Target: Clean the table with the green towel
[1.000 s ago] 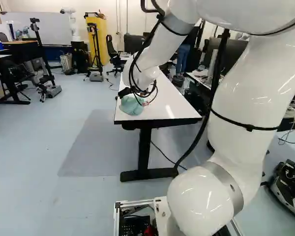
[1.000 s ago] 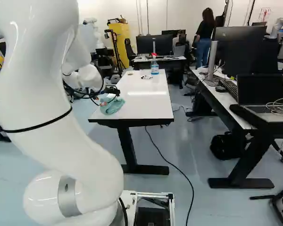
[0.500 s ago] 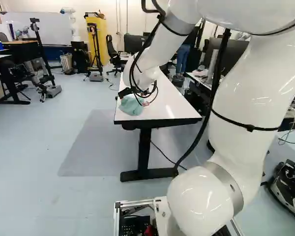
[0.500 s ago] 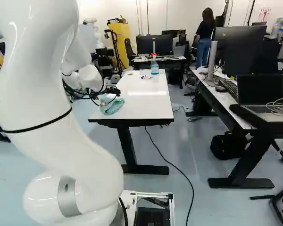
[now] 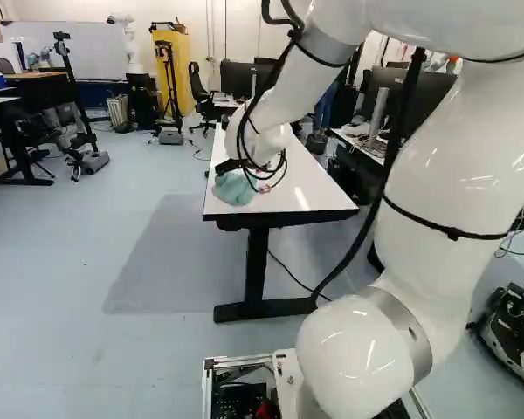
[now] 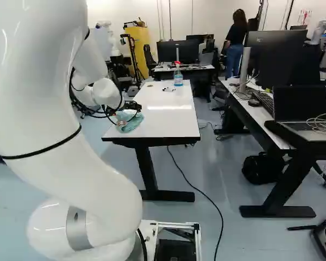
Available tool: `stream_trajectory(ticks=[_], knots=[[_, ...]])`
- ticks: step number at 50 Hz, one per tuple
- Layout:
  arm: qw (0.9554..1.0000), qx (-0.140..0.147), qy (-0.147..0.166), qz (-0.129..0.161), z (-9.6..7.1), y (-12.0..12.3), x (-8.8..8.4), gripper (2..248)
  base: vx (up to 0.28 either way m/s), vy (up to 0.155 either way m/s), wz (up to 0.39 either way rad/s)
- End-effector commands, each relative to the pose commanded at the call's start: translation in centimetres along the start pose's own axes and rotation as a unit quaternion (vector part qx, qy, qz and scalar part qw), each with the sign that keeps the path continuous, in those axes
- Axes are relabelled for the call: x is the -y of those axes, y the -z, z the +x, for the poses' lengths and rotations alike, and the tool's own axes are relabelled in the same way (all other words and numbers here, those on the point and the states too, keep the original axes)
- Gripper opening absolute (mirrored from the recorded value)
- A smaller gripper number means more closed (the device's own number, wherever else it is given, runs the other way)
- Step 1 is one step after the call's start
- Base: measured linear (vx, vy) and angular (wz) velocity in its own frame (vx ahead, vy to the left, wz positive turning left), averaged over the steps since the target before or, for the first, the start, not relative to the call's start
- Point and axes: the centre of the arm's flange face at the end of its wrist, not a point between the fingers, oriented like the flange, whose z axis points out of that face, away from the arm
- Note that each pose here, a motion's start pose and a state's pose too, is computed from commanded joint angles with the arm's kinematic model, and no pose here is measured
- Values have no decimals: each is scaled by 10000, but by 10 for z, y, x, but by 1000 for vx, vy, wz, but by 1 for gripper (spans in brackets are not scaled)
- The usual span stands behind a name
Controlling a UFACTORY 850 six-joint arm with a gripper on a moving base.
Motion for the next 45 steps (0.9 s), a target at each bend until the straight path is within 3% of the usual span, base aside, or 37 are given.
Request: stream_trajectory(ticks=[23, 45], knots=[[9988, -409, -153, -213, -37, 22, -25, 247, 0, 0, 0], [9936, -954, -332, -515, -91, 54, -50, 247, 0, 0, 0]])
